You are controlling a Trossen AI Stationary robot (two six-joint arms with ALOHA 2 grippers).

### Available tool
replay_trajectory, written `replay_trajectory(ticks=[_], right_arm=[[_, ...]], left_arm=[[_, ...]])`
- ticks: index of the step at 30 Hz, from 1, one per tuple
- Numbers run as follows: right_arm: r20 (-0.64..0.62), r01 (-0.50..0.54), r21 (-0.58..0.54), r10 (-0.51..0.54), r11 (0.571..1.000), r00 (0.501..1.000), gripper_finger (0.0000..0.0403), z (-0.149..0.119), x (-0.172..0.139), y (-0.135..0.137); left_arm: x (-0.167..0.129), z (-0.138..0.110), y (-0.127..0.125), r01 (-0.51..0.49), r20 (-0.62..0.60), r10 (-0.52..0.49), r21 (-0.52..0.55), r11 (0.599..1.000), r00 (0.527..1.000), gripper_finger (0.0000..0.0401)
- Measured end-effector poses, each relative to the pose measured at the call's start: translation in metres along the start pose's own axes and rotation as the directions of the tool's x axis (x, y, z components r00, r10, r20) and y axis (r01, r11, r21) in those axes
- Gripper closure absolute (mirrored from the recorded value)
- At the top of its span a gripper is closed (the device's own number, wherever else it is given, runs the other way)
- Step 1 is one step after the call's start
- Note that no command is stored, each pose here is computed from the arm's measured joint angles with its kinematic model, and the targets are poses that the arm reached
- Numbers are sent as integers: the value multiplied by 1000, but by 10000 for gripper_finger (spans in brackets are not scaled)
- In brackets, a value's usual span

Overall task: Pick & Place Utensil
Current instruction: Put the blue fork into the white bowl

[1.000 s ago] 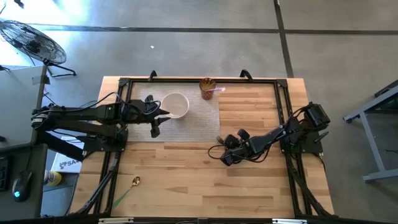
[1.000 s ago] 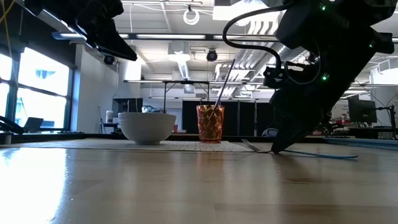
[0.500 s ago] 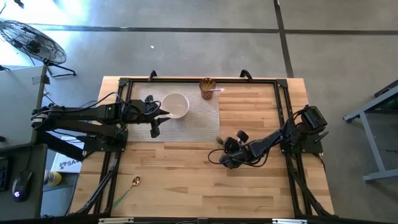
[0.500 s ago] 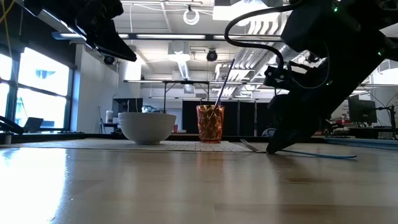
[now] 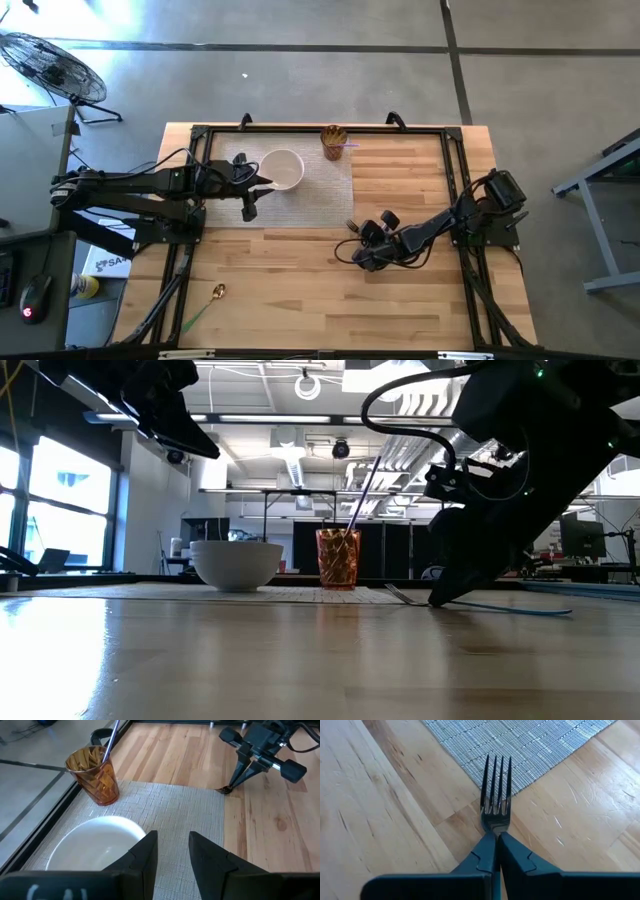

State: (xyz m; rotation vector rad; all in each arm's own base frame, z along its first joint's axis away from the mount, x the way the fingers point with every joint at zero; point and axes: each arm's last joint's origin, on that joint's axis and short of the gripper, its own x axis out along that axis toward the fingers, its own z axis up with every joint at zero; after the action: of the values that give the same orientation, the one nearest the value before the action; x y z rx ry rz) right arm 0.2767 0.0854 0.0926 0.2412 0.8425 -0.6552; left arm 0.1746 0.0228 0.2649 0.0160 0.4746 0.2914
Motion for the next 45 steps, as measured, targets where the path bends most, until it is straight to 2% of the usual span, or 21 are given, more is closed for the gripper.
replay_trajectory(ticks=[7, 11, 20, 25, 36, 45], right_arm=[[9, -47, 18, 46, 999, 999, 389, 12, -15, -2], [54, -99, 49, 96, 994, 994, 397, 31, -26, 0], [108, -110, -1, 110, 994, 988, 399, 68, -35, 11], [164, -131, -29, 134, 991, 977, 398, 103, -44, 18], [298, -149, -104, 174, 983, 939, 399, 193, -64, 12], [296, -169, -136, 203, 976, 933, 399, 254, -27, 5]], left_arm=[[0, 0, 0, -1, 0, 1, 0, 1000, 1000, 293], [0, 0, 0, -1, 1, 1, -1, 1000, 1000, 293], [0, -4, -1, 29, -36, -29, 2, 1000, 999, 293], [-8, -1, 1, 29, -84, -30, -19, 999, 996, 293], [-27, 5, 3, 87, -12, -87, -51, 995, 996, 293], [-31, 4, 3, 111, -6, -112, -53, 992, 994, 293]])
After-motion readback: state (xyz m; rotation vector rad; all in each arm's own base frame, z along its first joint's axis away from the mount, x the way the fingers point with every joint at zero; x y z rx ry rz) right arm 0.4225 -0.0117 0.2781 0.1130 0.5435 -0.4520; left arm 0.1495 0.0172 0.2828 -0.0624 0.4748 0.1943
